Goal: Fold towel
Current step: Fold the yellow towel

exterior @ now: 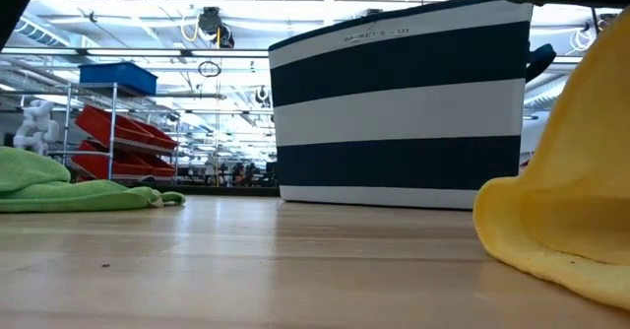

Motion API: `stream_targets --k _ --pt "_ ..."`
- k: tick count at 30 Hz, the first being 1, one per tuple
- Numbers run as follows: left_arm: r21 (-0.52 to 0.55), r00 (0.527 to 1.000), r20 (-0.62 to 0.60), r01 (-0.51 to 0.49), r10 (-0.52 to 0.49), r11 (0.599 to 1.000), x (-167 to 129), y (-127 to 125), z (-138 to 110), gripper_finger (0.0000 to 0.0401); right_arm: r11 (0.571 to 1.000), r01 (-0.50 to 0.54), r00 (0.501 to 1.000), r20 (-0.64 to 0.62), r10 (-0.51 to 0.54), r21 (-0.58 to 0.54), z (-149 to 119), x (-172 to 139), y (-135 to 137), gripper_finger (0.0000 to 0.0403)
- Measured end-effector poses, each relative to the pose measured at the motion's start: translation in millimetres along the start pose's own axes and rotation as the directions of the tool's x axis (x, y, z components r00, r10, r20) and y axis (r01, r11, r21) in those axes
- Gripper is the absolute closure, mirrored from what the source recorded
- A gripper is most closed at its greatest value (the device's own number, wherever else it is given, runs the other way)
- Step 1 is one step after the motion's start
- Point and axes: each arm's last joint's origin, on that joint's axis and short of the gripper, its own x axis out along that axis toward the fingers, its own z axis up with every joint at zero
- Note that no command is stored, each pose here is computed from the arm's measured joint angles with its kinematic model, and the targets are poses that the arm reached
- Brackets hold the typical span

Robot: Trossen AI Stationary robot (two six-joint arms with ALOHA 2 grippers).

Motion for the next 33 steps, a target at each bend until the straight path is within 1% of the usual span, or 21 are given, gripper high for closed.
stream_targets --k 3,6,13,15,20,22,29,33 --pt "-0.024 1.000 0.000 -0.001 0.001 1.000 0.1 0.2 -0.1 0.0318 1.000 -0.001 1.000 0.002 0.001 0.020 0.2 0.0 0.1 0.0235" --pt "-0.030 1.000 0.007 0.008 -0.007 1.000 1.0 -0.9 0.4 0.0309 0.999 -0.003 1.000 0.005 0.003 0.035 0.6 0.0 0.1 0.0223" --pt "-0.065 0.999 0.020 0.026 -0.025 0.998 2.3 -5.5 3.4 0.0306 0.999 -0.002 1.000 0.015 0.002 0.038 1.5 0.0 0.2 0.0220" --pt "-0.071 1.000 0.018 0.025 -0.024 0.997 2.4 -5.5 3.2 0.0306 0.999 0.024 0.999 0.030 -0.025 0.033 2.5 -0.1 -0.5 0.0222" --pt "-0.076 1.000 -0.012 -0.023 0.022 0.997 2.0 -2.0 0.6 0.0306 0.989 0.150 0.987 0.061 -0.150 -0.005 3.4 -0.5 -4.2 0.0224" --pt "-0.081 0.999 -0.031 -0.024 0.021 0.996 1.3 -0.4 -2.2 0.0306 0.984 0.179 0.982 0.057 -0.178 -0.019 2.5 -0.5 -5.2 0.0225" --pt "-0.118 0.996 -0.087 -0.024 0.013 0.993 -2.9 11.4 -15.5 0.0307 0.968 0.245 0.969 0.030 -0.243 -0.047 -14.3 5.1 -16.8 0.0225" --pt "-0.130 0.999 -0.051 0.007 -0.013 0.992 -5.6 20.0 -19.4 0.0307 0.967 0.250 0.968 0.013 -0.249 -0.052 -20.4 7.0 -18.9 0.0225"
